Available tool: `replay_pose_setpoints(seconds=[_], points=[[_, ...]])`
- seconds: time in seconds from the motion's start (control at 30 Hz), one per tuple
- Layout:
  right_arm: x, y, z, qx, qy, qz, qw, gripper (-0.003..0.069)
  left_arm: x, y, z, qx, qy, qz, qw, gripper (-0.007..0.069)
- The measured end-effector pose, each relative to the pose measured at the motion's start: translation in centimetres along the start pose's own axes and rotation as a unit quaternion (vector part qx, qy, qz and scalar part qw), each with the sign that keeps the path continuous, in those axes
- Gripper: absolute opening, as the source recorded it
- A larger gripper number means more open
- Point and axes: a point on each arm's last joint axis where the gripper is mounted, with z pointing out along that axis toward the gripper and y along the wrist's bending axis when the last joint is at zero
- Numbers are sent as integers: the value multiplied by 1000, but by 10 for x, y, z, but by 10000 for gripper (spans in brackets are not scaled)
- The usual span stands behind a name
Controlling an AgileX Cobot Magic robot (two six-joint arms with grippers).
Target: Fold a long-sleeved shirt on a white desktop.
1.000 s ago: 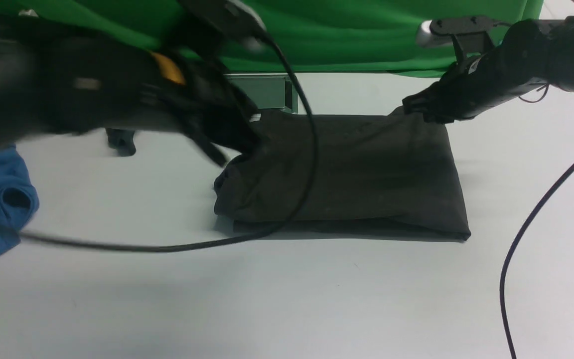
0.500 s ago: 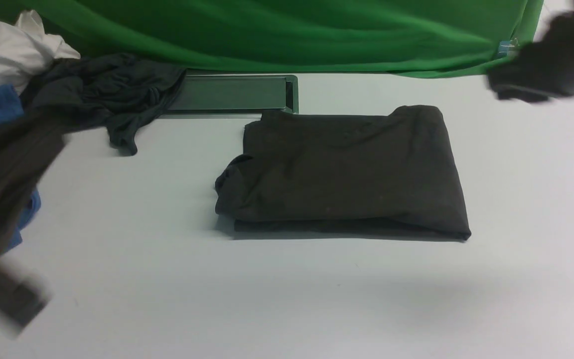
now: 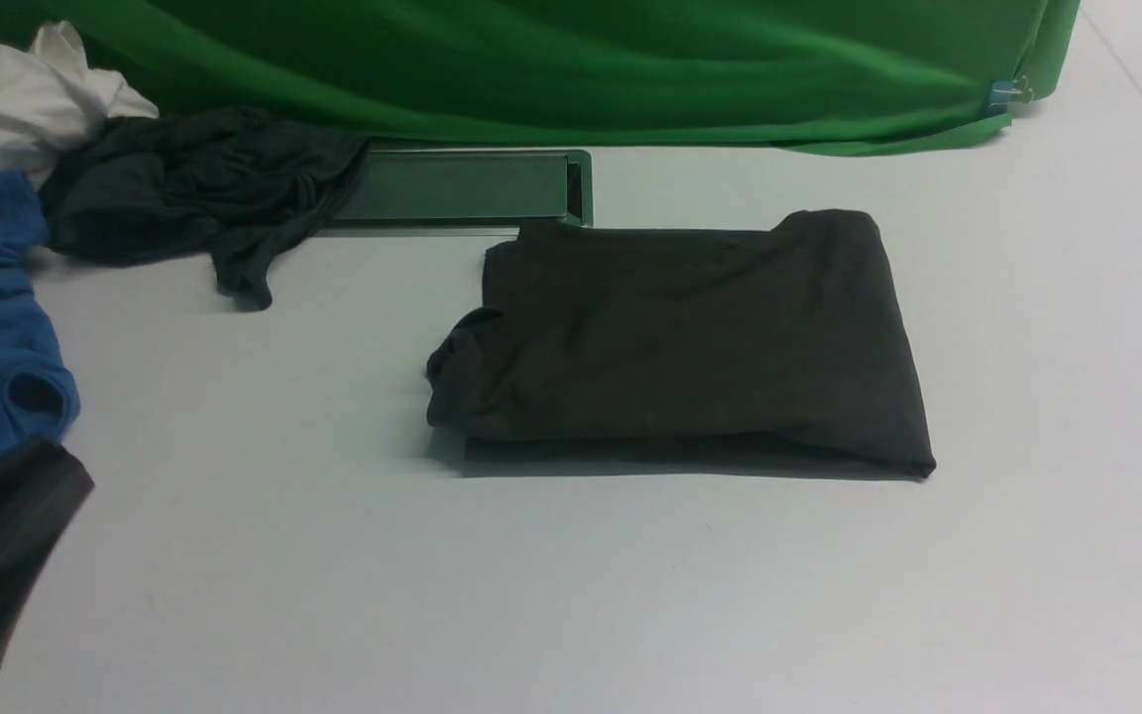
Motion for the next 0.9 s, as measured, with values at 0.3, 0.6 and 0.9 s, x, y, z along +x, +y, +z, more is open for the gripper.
replay_pose_setpoints(seconds=[0.3,0.6,0.9], points=[[12,0,-28,-7,-51,-4,999,88,2,-1,0,2,7,0,1000,18],[11,-4,-35,19,-96,-32,995,105,2,-1,0,3,8,1,1000,18],[65,-24,-15,115,-241,-69,961,43,2,-1,0,3,8,1,1000,18]])
